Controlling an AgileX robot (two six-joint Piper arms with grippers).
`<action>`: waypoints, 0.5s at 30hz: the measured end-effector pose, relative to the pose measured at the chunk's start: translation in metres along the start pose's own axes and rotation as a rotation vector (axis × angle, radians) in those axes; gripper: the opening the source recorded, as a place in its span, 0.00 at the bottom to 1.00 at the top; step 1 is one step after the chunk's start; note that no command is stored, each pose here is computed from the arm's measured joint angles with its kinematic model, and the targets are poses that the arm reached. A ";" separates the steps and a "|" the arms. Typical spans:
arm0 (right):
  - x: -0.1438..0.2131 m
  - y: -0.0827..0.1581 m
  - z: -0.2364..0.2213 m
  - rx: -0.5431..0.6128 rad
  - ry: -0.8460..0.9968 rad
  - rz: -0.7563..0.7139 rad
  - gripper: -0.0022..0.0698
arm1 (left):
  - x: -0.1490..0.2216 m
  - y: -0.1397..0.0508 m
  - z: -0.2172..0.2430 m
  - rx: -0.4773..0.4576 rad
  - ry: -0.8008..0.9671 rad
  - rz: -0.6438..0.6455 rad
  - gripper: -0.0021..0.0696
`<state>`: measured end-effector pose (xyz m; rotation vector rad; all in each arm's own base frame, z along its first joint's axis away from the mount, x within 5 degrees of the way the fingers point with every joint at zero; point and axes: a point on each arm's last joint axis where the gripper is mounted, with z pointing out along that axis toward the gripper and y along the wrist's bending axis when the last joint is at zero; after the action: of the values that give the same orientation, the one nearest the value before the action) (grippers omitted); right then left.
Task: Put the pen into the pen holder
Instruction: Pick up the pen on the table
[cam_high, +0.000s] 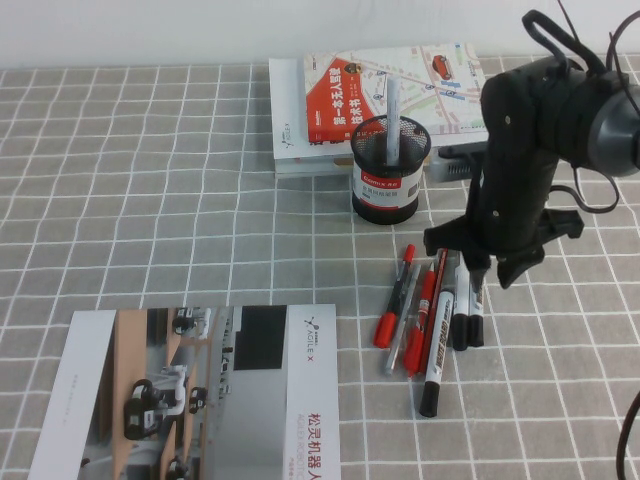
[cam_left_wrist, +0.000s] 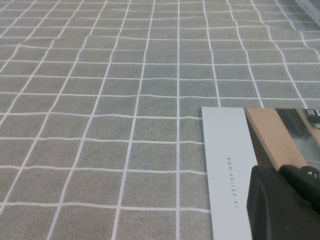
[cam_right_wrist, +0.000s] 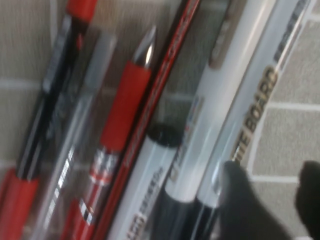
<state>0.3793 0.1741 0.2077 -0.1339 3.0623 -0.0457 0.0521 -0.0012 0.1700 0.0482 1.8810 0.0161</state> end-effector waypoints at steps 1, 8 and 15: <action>-0.001 0.000 0.000 -0.004 -0.009 0.019 0.35 | 0.000 0.000 0.000 0.000 0.000 0.000 0.02; -0.006 -0.001 -0.001 0.006 -0.068 0.097 0.43 | 0.000 0.000 0.000 0.000 0.000 0.000 0.02; -0.010 -0.003 -0.001 0.028 -0.104 0.086 0.35 | 0.000 0.000 0.000 0.000 0.000 0.000 0.02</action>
<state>0.3892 0.1722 0.2095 -0.0020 2.9580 -0.0739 0.0521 -0.0012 0.1700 0.0482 1.8810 0.0161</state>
